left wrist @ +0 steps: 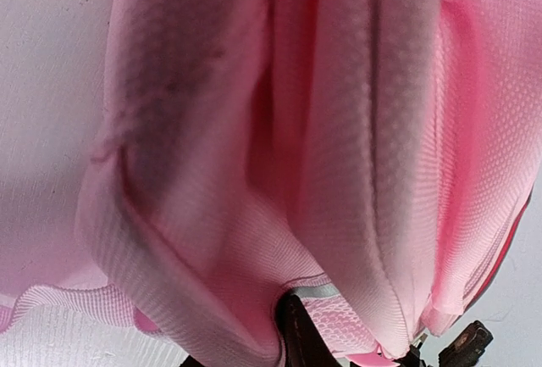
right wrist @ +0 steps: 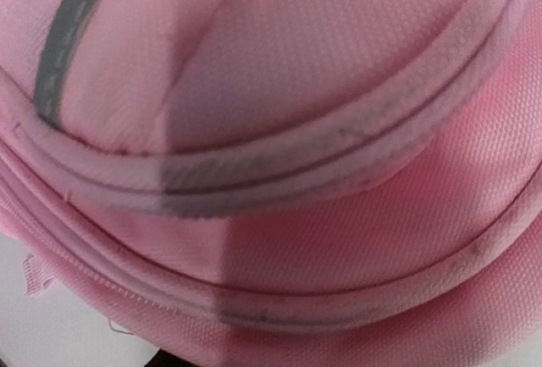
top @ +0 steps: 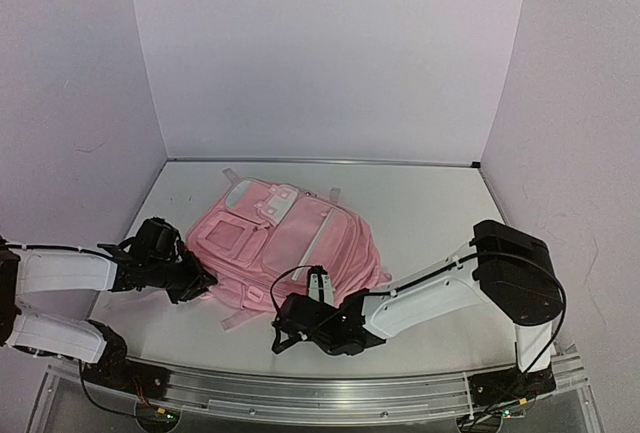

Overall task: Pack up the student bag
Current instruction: Zip the student bag at the center of the board.

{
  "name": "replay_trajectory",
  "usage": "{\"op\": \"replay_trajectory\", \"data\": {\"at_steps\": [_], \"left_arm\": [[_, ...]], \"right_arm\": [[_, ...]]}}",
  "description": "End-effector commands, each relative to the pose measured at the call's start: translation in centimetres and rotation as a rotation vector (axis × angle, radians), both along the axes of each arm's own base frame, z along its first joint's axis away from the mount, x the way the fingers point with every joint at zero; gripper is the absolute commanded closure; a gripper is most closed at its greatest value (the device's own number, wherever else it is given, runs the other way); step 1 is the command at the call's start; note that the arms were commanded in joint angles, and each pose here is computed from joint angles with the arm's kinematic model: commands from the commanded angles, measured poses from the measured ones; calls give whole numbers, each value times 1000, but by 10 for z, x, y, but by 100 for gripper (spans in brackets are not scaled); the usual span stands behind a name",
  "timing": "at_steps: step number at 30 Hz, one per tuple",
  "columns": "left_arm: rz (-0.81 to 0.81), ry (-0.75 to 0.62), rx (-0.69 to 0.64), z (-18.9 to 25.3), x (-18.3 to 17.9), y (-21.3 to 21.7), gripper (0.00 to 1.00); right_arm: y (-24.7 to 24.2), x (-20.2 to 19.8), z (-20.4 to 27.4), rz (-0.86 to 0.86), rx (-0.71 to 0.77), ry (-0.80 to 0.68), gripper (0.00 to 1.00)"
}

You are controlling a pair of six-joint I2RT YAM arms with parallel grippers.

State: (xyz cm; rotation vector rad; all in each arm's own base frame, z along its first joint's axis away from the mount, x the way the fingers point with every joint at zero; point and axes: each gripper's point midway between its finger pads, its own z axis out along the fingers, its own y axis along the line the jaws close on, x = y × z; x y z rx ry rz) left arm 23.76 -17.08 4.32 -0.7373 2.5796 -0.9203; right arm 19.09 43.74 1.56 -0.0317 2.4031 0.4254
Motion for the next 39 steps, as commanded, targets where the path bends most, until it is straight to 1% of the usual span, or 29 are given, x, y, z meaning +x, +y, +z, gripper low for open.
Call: {"op": "replay_trajectory", "data": {"at_steps": [1, 4, 6, 8, 11, 12, 16, 20, 26, 31, 35, 37, 39], "left_arm": [[7, -24, -3, 3, 8, -1, 84], [6, -26, -4, 4, 9, -2, 87], [5, -24, -2, 4, 8, -1, 90], [11, -24, 7, 3, 8, 1, 93], [19, -25, 22, 3, 8, 3, 98], [19, -29, 28, 4, 10, 4, 99], [24, -50, 59, 11, 21, 11, 100], [45, -83, 77, 23, 41, 31, 100], [70, -149, 115, 47, 84, 68, 100], [87, -163, 172, 46, 119, 100, 100], [94, -212, 246, 60, 143, 119, 100], [83, -246, 292, 74, 153, 124, 100], [72, -261, 329, 81, 158, 127, 100]], "right_arm": [[5, 16, 8, -29, -18, -62, 63], [10, 20, 11, -24, -26, -86, 64], [10, 23, 12, -30, -31, -99, 69], [6, 26, 11, -44, -33, -101, 78], [-2, 29, 15, -68, -24, -103, 96], [-6, 29, 19, -77, -19, -109, 100], [-17, 28, 35, -83, -1, -122, 100], [-26, 22, 43, -55, 10, -94, 100], [-37, 14, 47, 21, 2, -42, 100], [-37, 21, 41, 94, 2, 7, 100], [-39, 40, 44, 153, 79, 33, 100], [-33, 45, 55, 208, 147, 19, 100], [-30, 48, 63, 260, 174, -1, 100]]}}
